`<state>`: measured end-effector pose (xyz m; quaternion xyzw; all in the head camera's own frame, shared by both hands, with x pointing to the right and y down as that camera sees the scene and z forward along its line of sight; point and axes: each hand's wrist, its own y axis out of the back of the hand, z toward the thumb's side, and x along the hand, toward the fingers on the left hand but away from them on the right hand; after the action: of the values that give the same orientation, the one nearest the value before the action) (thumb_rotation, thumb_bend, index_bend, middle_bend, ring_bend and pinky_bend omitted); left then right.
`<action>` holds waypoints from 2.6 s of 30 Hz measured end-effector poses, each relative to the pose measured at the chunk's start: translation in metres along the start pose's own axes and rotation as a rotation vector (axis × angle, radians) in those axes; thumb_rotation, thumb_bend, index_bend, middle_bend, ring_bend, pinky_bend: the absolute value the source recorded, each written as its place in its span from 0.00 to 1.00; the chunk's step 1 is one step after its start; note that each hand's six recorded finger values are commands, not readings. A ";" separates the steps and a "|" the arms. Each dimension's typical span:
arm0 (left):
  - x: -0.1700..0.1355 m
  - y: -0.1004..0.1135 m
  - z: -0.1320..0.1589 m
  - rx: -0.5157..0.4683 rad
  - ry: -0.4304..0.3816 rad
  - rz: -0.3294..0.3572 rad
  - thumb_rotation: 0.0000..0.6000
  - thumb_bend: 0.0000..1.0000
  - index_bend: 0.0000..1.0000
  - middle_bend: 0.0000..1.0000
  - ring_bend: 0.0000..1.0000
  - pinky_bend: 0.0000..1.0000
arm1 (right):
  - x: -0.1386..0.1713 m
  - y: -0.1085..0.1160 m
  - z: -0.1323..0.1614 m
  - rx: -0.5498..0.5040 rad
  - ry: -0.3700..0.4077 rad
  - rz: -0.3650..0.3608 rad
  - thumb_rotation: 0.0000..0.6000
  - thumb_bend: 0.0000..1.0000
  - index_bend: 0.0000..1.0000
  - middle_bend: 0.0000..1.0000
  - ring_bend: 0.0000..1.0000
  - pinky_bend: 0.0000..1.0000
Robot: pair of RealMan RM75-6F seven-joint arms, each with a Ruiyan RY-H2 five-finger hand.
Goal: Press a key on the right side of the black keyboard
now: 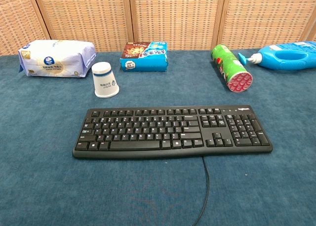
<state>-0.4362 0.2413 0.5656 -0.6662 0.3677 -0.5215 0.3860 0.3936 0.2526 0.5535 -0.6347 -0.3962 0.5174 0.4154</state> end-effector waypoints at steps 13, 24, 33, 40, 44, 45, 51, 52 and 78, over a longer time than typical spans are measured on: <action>0.001 0.001 -0.001 -0.006 0.003 0.005 1.00 0.00 0.00 0.00 0.00 0.00 | 0.000 -0.001 0.002 -0.002 0.009 0.003 1.00 0.44 0.00 0.00 0.00 0.02; 0.003 0.000 -0.003 -0.007 0.009 -0.001 1.00 0.00 0.00 0.00 0.00 0.00 | -0.001 -0.001 0.003 -0.001 0.006 0.004 1.00 0.44 0.00 0.00 0.00 0.01; 0.003 0.003 -0.005 -0.008 0.018 0.007 1.00 0.00 0.00 0.00 0.00 0.00 | 0.000 -0.004 0.003 -0.005 0.006 0.022 1.00 0.44 0.00 0.00 0.00 0.01; 0.005 0.006 -0.011 -0.011 0.047 0.024 1.00 0.00 0.00 0.00 0.00 0.00 | -0.005 -0.005 0.003 -0.015 0.011 0.037 1.00 0.44 0.00 0.04 0.00 0.01; 0.006 0.008 -0.011 -0.008 0.052 0.029 1.00 0.00 0.00 0.00 0.00 0.00 | -0.013 0.000 0.008 0.005 0.024 0.009 1.00 0.44 0.04 0.34 0.26 0.19; 0.006 0.007 -0.011 -0.008 0.053 0.029 1.00 0.00 0.00 0.00 0.00 0.00 | -0.015 0.002 0.010 0.013 0.027 -0.002 1.00 0.44 0.05 0.42 0.36 0.28; 0.006 0.005 -0.011 -0.005 0.050 0.022 1.00 0.00 0.00 0.00 0.00 0.00 | -0.039 0.008 0.033 0.068 0.068 -0.038 1.00 0.49 0.07 0.70 0.66 0.51; 0.006 0.005 -0.011 -0.005 0.049 0.022 1.00 0.00 0.00 0.00 0.00 0.00 | -0.044 0.007 0.038 0.073 0.076 -0.026 1.00 0.51 0.07 0.71 0.67 0.52; 0.007 0.003 -0.006 -0.007 0.029 0.015 1.00 0.00 0.00 0.00 0.00 0.00 | -0.076 -0.084 0.091 0.223 0.064 0.462 1.00 0.67 0.10 0.74 0.70 0.54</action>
<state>-0.4409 0.2331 0.5665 -0.6571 0.3800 -0.5268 0.3824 0.2858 0.2209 0.6463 -0.6747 -0.1681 0.6186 0.3659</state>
